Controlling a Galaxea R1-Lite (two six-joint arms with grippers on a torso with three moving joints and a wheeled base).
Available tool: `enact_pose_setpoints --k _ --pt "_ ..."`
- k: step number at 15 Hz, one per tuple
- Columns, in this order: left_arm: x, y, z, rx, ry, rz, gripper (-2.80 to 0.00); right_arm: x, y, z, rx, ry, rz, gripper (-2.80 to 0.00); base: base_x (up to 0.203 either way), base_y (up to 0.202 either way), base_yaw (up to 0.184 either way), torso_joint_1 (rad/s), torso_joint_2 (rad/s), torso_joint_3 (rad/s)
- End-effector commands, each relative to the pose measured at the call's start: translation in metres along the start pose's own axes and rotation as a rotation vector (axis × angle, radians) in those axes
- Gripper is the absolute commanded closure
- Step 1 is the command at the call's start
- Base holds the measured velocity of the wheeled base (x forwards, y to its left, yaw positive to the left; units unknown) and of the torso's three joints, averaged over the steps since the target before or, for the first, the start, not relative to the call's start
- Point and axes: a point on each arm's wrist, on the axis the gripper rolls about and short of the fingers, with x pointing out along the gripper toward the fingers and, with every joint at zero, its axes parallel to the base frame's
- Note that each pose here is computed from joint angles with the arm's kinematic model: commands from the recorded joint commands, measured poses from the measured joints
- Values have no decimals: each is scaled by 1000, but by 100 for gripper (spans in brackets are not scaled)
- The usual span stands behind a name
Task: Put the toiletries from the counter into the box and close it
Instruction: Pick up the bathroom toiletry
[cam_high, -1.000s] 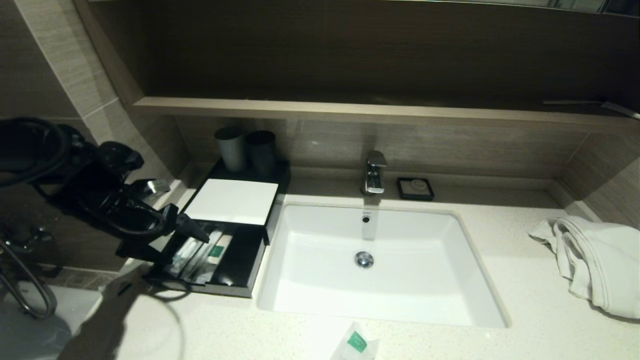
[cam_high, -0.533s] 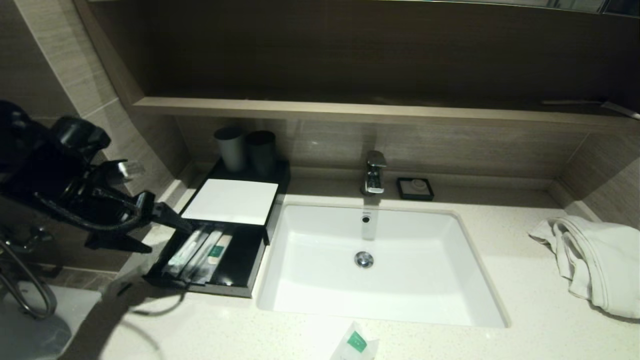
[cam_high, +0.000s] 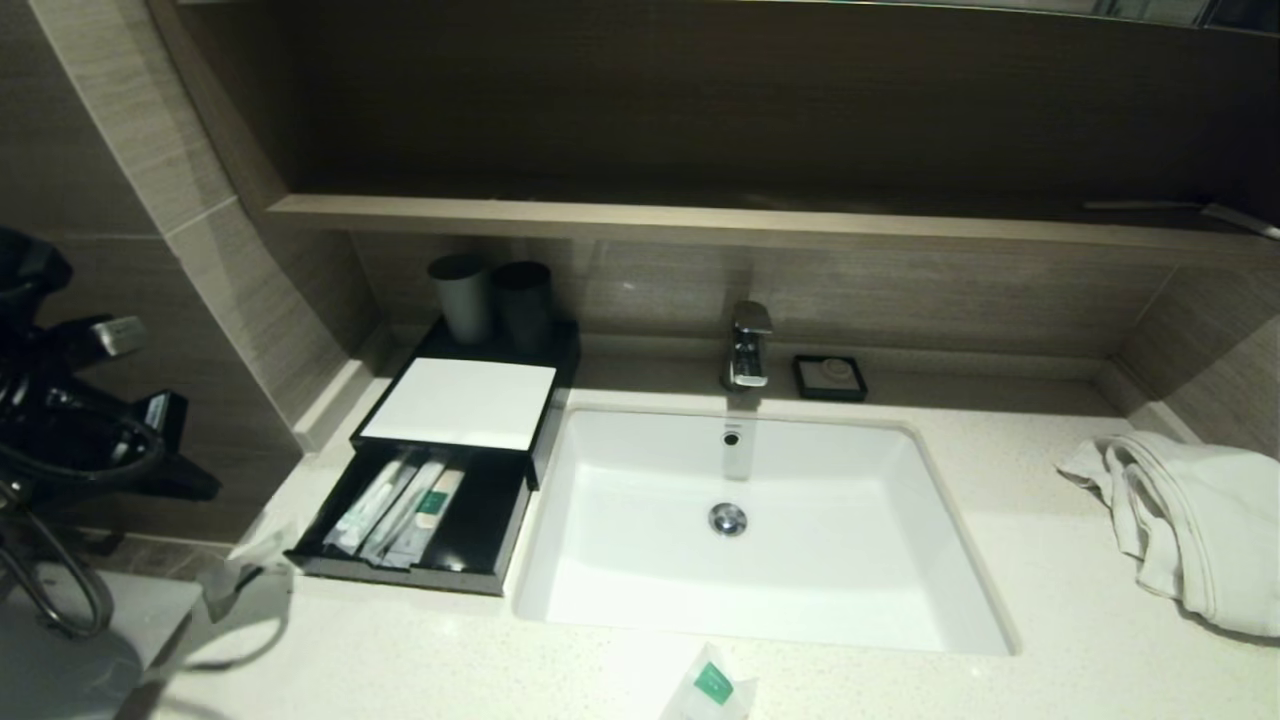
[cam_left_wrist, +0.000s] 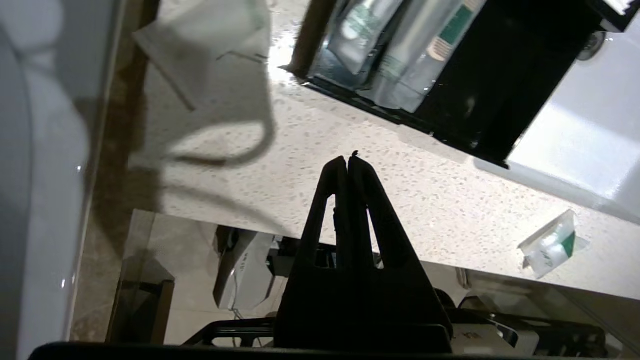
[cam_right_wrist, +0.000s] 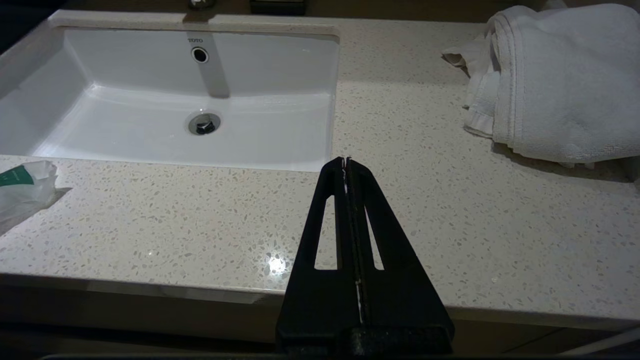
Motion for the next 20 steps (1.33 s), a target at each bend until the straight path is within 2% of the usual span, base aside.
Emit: enact_pose_setpoints --k 1,5,8,10,13,18,19,20 --pt "-5 14 -4 -30 -7 24 0 0 0 0 0 0 0 0 0 0 0 0 0 0" --pt "6 35 3 -80 -13 65 0 0 0 0 0 0 0 0 0 0 0 0 0 0" --pt "26 47 3 -103 47 143 0 0 0 0 0 0 0 0 0 0 0 0 0 0" --pt "44 57 4 -106 56 213 0 0 0 0 0 0 0 0 0 0 0 0 0 0" --pt "62 65 3 -106 61 224 0 0 0 0 0 0 0 0 0 0 0 0 0 0" --pt "71 68 4 -113 84 215 0 0 0 0 0 0 0 0 0 0 0 0 0 0" --pt "73 68 4 -112 91 215 -280 0 0 0 0 0 0 0 0 0 0 0 0 0" --pt "75 69 4 -113 96 216 -280 0 0 0 0 0 0 0 0 0 0 0 0 0"
